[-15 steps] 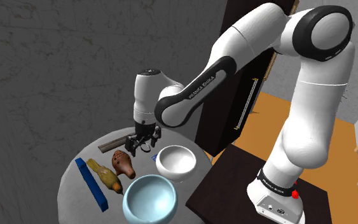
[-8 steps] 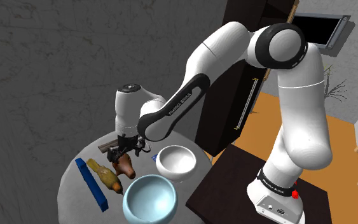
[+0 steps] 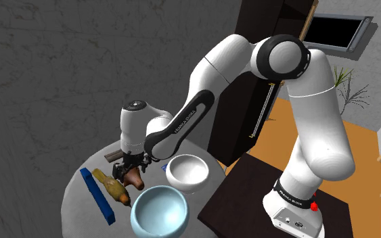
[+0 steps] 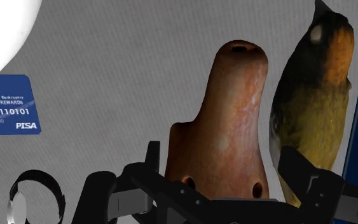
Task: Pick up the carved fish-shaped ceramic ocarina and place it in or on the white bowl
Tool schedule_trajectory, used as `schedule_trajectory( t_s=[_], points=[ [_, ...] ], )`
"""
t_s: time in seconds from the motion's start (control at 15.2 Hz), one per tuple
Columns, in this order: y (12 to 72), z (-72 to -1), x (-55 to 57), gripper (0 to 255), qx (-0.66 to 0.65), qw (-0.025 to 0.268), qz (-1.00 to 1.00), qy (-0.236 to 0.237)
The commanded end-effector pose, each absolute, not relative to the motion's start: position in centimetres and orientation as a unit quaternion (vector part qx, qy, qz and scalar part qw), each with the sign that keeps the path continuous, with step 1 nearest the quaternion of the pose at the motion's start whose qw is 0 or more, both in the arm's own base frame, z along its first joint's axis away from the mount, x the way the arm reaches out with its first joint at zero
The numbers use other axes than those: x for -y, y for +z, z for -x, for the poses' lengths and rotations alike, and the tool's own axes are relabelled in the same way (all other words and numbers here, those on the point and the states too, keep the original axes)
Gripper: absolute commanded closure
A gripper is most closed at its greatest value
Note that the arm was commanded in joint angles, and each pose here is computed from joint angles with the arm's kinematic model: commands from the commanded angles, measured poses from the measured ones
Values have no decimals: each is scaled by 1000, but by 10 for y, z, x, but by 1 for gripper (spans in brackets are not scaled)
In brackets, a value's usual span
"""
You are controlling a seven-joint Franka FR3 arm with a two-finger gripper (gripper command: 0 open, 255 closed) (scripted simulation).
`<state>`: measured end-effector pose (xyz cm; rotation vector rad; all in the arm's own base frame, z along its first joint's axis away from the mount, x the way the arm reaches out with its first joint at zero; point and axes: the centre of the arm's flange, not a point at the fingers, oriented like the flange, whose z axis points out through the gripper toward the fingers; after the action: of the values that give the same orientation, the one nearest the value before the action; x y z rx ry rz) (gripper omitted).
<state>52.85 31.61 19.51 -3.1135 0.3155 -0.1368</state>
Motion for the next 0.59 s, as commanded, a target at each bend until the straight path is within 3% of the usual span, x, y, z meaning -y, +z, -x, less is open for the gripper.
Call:
schedule_trajectory(
  t_s=[0.0,0.4,0.46,0.53],
  points=[
    [191,-528,-316,0,-101,5,994,-44],
    [191,-528,-316,0,-101,5,994,-44],
    [191,-528,-316,255,-101,5,994,-44],
    [191,-528,-316,255,-101,5,994,-44]
  ],
)
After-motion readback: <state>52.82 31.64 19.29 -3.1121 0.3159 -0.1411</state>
